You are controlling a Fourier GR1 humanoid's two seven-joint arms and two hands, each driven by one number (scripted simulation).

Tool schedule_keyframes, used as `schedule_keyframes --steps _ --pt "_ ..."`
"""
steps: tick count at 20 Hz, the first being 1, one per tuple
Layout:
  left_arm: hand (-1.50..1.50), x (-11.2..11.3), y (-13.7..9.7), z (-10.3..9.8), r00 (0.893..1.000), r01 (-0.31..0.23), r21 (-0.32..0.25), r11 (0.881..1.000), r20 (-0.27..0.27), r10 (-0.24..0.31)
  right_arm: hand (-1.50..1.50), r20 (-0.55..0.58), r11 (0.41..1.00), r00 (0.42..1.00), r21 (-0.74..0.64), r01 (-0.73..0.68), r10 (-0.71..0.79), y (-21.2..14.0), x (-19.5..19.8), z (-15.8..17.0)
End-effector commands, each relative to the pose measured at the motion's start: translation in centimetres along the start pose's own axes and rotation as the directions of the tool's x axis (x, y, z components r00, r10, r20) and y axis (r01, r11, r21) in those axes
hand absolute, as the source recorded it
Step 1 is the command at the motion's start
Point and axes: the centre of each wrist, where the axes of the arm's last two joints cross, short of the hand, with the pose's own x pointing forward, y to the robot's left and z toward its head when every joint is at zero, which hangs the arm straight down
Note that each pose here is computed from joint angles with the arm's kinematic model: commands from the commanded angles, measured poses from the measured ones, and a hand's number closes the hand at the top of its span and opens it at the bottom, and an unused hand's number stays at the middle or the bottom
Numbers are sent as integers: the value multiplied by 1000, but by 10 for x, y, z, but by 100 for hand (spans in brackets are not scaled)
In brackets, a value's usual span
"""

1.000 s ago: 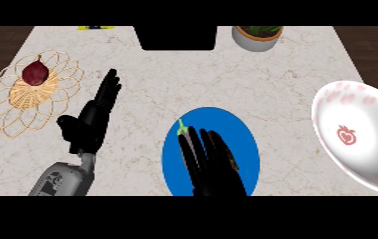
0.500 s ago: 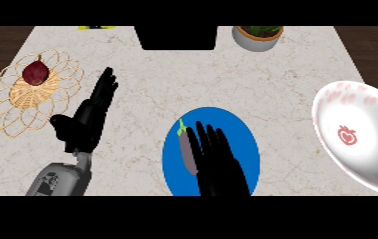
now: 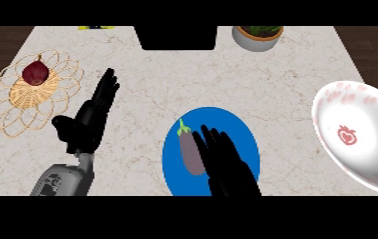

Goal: Pick the sweet potato from the plate and place it in the bowl

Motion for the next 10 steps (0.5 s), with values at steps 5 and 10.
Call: schedule_keyframes --steps 5,10 --pt "0 -7 0 -3 1000 2 6 1000 6 -2 -150 11 994 994 6 105 -106 5 -17 -6" --pt "0 -4 -6 0 1000 -10 -5 1000 10 10 -150 -20 992 993 43 120 -119 18 -22 -9"
